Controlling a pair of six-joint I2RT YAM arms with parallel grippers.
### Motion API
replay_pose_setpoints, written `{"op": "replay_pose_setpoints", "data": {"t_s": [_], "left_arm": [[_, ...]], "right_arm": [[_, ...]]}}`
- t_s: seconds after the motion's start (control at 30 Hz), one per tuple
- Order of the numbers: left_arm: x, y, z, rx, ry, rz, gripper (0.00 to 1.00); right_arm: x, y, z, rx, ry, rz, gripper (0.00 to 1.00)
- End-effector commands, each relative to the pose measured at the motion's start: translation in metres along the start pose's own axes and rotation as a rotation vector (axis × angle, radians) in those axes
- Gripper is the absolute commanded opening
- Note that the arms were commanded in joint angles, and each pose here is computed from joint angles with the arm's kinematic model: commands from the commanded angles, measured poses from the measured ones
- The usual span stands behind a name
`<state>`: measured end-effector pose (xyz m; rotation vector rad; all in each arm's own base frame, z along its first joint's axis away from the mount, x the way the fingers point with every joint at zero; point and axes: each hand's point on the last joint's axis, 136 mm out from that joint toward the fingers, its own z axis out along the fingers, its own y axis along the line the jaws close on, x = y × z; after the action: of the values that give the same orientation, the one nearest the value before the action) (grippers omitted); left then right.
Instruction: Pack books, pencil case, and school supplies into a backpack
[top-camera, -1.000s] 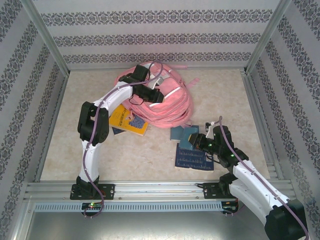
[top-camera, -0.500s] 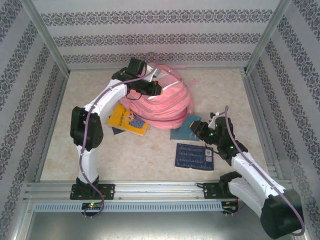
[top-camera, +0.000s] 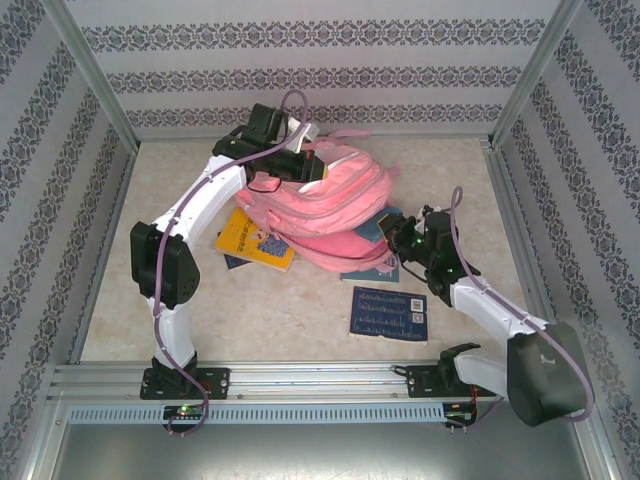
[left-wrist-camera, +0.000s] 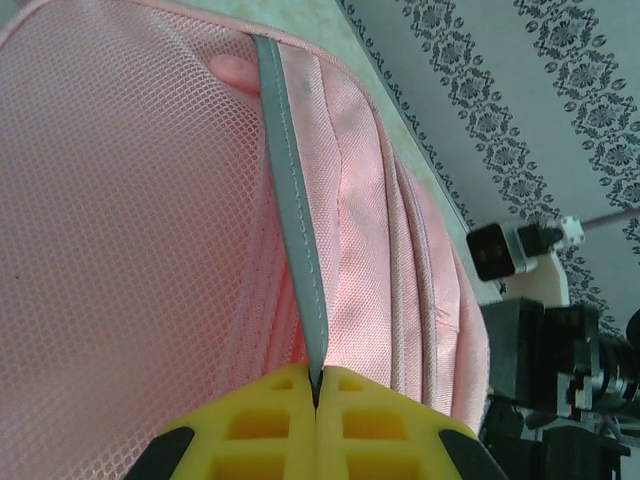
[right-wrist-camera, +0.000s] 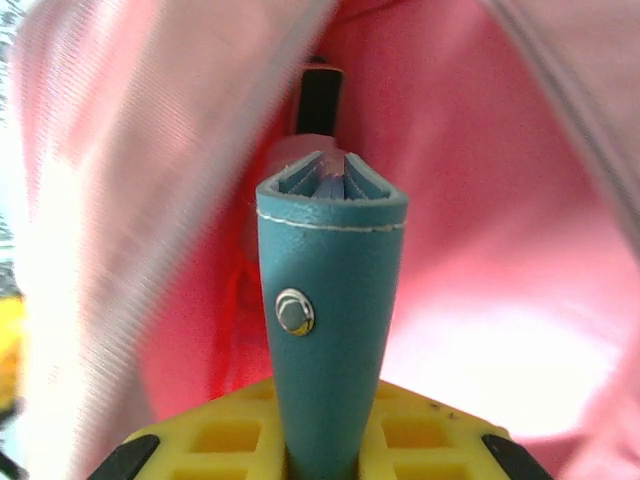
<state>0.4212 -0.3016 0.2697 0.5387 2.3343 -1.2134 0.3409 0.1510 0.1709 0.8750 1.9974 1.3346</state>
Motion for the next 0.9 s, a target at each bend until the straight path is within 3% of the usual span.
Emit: {"op": "replay_pose_setpoints", "data": {"t_s": [0.0,0.1,0.2,0.3,0.53,0.87], "left_arm": [[0.013,-0.056,-0.012,0.087,0.037,0.068,0.04],[0.031,-0.047,-0.005,-0.002,0.074,0.077,0.32],[0.036,-0.051,-0.011,-0.044,0.057,0.1,0.48],[0.042,-0.063,-0.017,-0.076,0.051,0.152,0.57],[0.067,-0.068,-0.005,-0.213,0.131,0.29,0.64],[0.069,-0.068,0.008,-0.377,0.143,0.458,0.66]], "right_arm": [[-0.007,0.057,0.007,-0.178,-0.008,0.038,0.17],[-0.009,0.07,0.013,-0.238,-0.002,0.075,0.15],[-0.005,0.078,0.016,-0.264,0.014,0.08,0.14],[0.001,0.082,0.02,-0.267,0.03,0.069,0.13],[0.01,0.087,0.025,-0.28,0.052,0.063,0.13],[0.015,0.086,0.028,-0.275,0.063,0.058,0.12]]}}
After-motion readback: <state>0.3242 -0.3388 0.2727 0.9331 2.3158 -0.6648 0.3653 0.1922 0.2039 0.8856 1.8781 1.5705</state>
